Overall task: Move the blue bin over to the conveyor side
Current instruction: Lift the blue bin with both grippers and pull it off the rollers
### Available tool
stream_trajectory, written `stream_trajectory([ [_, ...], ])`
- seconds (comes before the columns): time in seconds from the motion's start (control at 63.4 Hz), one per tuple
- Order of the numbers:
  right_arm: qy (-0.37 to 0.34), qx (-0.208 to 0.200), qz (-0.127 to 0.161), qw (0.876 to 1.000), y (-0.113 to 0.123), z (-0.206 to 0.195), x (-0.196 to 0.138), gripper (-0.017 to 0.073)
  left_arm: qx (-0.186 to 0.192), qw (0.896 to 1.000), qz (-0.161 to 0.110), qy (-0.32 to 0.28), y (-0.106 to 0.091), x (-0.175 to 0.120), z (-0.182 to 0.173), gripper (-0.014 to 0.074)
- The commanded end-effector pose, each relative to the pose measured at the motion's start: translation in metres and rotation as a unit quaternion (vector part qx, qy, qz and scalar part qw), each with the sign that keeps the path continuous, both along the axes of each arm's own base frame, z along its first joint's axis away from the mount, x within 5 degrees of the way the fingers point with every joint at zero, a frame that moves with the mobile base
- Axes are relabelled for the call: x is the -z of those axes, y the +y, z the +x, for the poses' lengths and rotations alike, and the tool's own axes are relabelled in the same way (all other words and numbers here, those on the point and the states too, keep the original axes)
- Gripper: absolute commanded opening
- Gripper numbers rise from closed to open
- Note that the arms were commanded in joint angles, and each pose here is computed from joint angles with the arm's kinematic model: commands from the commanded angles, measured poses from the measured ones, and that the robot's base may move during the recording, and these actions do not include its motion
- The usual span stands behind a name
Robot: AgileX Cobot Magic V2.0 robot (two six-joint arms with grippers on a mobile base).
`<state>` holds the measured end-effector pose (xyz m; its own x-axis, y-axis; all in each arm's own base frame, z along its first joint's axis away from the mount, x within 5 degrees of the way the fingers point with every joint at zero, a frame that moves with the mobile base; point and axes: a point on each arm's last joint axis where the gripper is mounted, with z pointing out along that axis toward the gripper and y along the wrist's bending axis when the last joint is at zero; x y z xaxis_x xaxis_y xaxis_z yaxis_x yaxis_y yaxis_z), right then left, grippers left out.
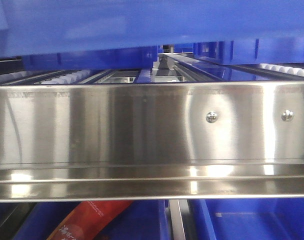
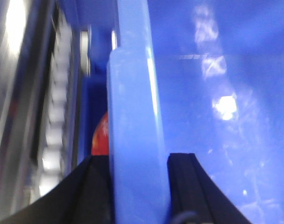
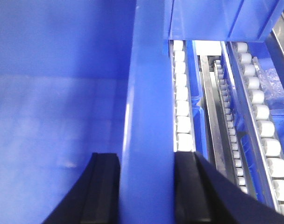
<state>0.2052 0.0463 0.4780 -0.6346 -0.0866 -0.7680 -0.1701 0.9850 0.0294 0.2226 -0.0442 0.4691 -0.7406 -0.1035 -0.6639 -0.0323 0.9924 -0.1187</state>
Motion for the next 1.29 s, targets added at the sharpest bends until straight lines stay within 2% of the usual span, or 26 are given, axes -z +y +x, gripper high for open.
stream_trajectory([
  [0.0,-0.067,-0.009,0.019,0.998,0.0016,-0.0043,-0.0163,-0.0081,0.018,0.997,-0.030,-0.069,-0.0042,-0.0180,-0.0085,-0.0020],
  [0.552,-0.042,-0.010,0.016,0.999,0.0015,-0.0059,-0.0120,-0.0081,0.020,0.995,-0.035,-0.092,-0.0052,-0.0214,-0.0058,-0.0020],
  [1.277,-0.047,-0.010,0.017,0.999,0.0017,-0.0053,-0.0126,-0.0081,0.021,0.994,-0.037,-0.099,-0.0054,-0.0225,-0.0050,-0.0020],
])
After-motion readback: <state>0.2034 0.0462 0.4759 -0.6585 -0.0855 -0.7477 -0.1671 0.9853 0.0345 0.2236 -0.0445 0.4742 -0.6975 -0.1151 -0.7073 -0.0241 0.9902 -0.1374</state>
